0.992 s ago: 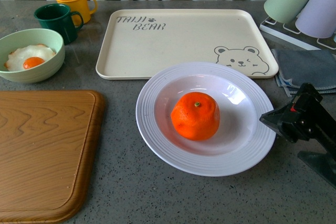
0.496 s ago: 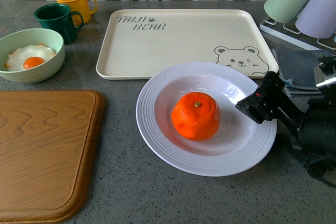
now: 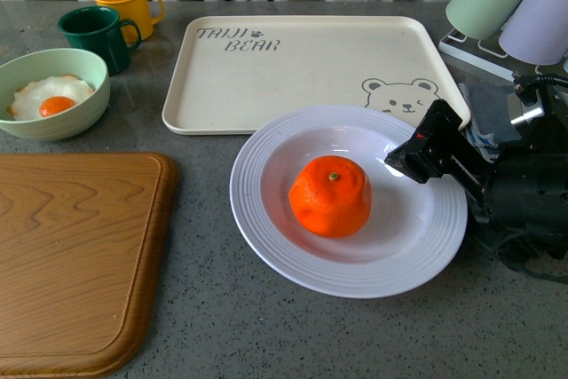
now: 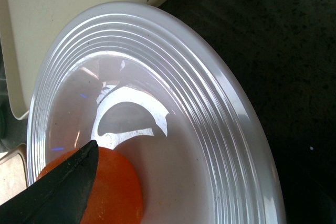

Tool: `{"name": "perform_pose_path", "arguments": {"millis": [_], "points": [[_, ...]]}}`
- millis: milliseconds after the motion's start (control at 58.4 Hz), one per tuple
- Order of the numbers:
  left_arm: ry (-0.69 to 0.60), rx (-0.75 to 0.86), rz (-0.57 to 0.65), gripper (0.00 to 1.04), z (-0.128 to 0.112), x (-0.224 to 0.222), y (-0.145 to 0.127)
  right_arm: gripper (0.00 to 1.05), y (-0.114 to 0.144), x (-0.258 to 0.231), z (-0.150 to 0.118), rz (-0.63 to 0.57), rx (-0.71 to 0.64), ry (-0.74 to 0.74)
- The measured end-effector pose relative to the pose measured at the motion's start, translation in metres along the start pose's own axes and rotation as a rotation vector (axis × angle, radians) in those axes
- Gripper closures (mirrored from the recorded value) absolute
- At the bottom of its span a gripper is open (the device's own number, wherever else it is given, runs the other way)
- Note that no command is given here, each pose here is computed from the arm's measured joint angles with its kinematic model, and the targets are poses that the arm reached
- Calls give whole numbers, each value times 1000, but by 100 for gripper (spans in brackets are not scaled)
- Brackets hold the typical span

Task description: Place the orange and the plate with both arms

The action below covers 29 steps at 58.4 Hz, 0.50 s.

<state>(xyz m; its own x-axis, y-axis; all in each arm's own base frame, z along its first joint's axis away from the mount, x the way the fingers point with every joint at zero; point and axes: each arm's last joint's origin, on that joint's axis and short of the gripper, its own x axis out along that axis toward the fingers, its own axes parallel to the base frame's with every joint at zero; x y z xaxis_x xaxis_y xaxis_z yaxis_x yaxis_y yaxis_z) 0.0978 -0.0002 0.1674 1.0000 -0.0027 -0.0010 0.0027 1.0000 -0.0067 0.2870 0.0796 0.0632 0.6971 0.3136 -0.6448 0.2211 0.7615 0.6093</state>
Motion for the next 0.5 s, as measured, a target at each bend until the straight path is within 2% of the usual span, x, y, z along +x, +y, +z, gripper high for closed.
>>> {"name": "perform_pose_path", "arguments": {"millis": [86, 154, 496], "points": [[0, 0, 0, 9, 0, 0, 0, 9, 1, 2, 1, -2, -4, 1], [0, 0, 0, 9, 0, 0, 0, 15, 0, 3, 1, -12, -11, 4], [0, 0, 0, 9, 0, 0, 0, 61, -6, 7, -3, -56, -19, 7]]}}
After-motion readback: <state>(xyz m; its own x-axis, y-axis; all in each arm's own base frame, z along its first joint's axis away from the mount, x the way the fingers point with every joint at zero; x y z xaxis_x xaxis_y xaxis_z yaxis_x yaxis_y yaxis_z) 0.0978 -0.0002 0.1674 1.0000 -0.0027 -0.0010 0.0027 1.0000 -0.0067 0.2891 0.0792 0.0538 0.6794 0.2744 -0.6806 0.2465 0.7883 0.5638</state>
